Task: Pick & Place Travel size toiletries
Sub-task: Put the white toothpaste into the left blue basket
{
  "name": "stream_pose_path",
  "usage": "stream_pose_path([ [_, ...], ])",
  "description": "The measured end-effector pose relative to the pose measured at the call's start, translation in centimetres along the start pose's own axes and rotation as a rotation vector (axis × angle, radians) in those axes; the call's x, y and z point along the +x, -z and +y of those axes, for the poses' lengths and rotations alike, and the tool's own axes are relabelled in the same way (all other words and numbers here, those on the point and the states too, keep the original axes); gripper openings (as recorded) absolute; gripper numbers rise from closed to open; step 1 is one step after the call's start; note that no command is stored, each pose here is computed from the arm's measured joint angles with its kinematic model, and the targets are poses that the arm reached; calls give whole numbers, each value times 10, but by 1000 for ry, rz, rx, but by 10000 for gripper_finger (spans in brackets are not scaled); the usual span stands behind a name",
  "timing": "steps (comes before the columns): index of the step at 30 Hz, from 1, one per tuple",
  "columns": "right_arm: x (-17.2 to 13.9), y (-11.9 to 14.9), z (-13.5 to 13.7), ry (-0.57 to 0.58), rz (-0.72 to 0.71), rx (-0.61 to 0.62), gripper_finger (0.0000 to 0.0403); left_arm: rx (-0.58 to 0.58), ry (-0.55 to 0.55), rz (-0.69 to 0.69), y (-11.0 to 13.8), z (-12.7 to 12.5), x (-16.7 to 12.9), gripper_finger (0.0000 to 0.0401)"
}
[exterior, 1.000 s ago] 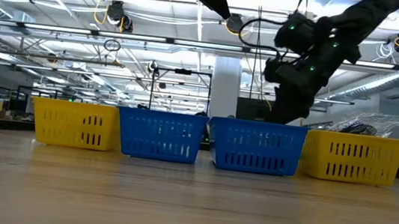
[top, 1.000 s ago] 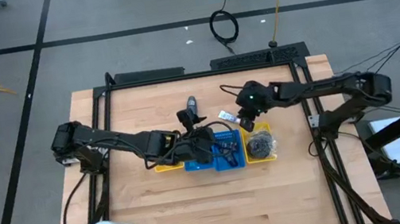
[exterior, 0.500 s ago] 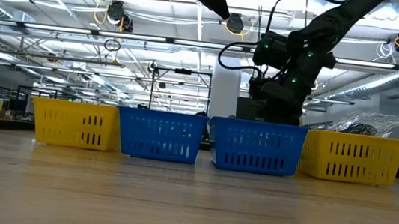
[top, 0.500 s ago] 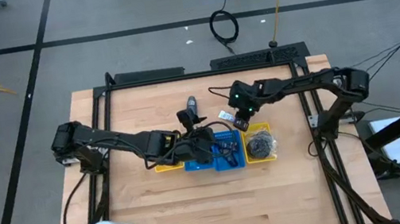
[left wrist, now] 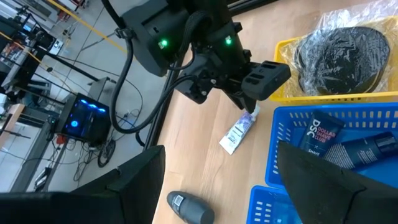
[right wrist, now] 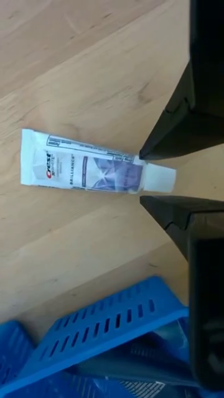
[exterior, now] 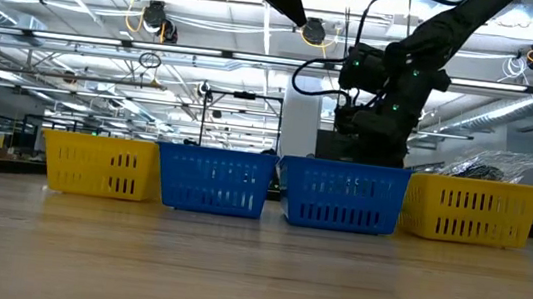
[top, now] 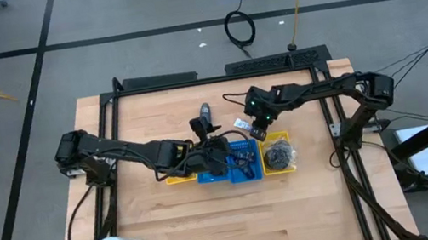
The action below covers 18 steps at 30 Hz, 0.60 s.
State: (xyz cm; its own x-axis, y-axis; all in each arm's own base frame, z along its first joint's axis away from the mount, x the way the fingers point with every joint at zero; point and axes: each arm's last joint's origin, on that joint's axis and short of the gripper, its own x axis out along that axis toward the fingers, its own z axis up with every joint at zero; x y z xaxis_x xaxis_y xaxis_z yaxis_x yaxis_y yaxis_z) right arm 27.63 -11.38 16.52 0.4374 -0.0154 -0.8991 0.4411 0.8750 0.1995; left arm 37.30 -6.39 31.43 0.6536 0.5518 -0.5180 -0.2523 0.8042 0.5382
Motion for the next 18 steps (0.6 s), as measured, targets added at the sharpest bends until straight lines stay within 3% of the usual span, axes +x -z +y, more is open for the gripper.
stream_pose_path([
  [18, 24, 3, -6, 7, 55, 17, 101, -2, 2, 1, 0, 0, 0, 301],
])
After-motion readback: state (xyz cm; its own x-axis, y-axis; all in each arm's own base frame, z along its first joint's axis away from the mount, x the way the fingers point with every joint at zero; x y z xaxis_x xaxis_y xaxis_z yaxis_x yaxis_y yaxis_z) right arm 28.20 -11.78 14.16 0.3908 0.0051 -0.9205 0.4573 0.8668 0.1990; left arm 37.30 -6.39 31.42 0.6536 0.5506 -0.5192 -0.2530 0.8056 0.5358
